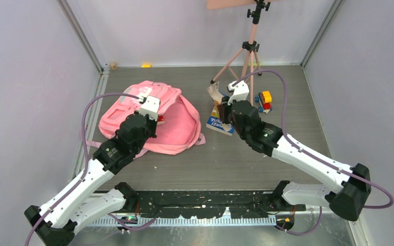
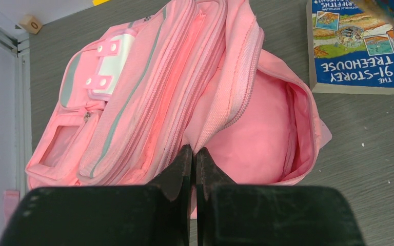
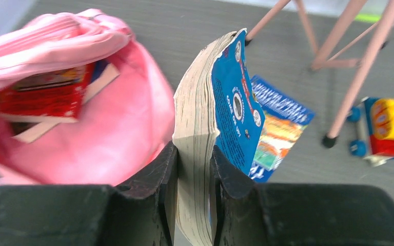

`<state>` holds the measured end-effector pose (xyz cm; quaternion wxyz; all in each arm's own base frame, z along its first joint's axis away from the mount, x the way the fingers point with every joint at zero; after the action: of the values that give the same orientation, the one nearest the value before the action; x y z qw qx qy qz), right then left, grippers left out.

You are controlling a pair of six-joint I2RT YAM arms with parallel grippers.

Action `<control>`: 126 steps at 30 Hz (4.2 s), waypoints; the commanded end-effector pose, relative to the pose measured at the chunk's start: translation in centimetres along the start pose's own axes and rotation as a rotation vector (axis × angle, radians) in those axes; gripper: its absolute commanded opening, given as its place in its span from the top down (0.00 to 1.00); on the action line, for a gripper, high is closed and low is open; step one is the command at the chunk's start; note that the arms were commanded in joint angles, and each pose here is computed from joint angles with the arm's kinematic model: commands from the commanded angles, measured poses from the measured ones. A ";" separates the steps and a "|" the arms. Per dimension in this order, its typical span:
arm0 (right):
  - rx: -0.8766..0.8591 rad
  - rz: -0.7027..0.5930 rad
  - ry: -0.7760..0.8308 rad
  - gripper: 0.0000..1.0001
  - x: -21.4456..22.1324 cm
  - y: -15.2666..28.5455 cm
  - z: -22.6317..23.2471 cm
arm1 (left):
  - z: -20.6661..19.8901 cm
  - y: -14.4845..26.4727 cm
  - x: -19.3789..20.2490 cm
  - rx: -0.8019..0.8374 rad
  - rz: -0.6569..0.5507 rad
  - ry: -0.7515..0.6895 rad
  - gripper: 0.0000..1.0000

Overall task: Pack the student bag
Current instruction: Pick up the book from the center of the board, then place the book in the student bag.

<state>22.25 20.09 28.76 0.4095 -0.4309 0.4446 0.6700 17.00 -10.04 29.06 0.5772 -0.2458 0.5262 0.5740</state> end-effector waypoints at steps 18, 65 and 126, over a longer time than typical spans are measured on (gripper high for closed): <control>-0.555 0.185 -0.926 0.99 -1.3 3.2 8.7 | 0.7 0.6 -2.3 -0.019 -0.134 0.067 1.00; -0.796 0.031 -1.415 0.99 0.9 -3.5 15.6 | 1.0 0.9 -2.4 -0.034 -0.146 0.069 1.00; -0.229 -0.129 -1.265 0.99 10.1 -17.6 14.8 | 1.2 1.2 -2.4 -0.040 -0.155 0.070 1.00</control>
<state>31.41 38.86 18.51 0.5540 0.0108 -0.0067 0.8324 16.66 -9.52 29.26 0.5760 -0.2549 0.5216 0.5756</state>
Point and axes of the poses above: each gripper's point midway between its finger pads, its own y axis back along the fingers, its own z axis along the line the jaws close on, x = y × z, the point moved 10 cm from there along y, back along the fingers, and after that the axes turned 11 degrees about -y, right-handed, at the moved point
